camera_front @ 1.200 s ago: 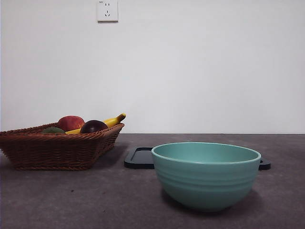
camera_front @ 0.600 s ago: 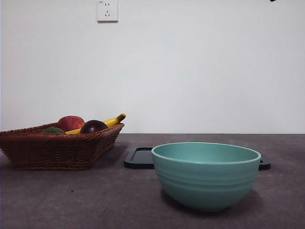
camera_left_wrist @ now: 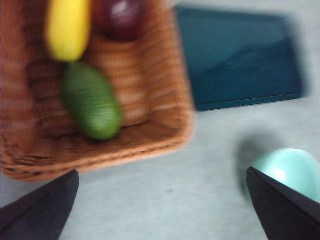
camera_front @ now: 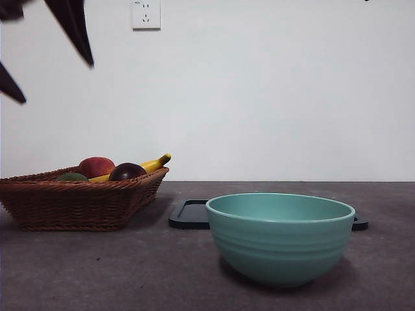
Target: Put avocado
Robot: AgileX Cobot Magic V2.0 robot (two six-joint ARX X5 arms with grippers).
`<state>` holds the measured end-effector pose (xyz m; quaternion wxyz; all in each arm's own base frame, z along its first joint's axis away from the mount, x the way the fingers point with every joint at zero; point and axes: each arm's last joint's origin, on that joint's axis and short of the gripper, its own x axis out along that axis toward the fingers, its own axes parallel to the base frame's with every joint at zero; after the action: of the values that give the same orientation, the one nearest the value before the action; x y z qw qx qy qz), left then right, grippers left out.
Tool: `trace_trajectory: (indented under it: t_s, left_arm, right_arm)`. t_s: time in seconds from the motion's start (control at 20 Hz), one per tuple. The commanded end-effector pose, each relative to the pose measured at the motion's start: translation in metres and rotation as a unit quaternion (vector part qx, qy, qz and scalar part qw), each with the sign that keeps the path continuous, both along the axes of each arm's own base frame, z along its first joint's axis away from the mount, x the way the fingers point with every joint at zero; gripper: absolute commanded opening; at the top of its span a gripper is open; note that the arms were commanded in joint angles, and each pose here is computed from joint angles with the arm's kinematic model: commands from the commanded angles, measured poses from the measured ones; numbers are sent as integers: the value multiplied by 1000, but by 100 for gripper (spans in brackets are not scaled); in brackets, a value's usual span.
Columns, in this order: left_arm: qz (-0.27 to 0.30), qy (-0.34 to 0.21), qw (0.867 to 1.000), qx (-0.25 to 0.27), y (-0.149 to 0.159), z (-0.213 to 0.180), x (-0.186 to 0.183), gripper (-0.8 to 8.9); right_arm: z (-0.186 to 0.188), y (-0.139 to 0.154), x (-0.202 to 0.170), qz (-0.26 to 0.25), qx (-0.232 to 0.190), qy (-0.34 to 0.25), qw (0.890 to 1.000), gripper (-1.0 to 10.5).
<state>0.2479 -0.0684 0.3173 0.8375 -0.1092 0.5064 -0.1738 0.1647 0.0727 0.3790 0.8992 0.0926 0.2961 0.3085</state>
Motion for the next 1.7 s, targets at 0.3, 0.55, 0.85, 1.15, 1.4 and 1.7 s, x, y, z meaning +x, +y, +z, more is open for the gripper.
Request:
trace_trajectory:
  t_s: [0.3,0.55,0.85,1.15,1.4,1.7]
  left_arm:
    - [6,93,993,77,-11,-41,80,679]
    - [14,109,988,104,-14,-69,110,679]
    - [12,128,986,109,-18,-98,125,679]
    - [9,151,982,115,-19,-119,132,674]
    - [6,168,978,120,-20,-133,136,507]
    - [2,163,980,116,-21,-129,138,182]
  right_arm:
    - [6,3,0,29,19,-3,999,626]
    - [6,3,-1,34,23,0,999,626]
    - [5,3,-1,34,21,6,999,626]
    - [4,3,-2,33,21,10,999,626]
    - [4,2,-2,31,23,14,999,626]
    - [3,2,-2,30,22,21,999,626]
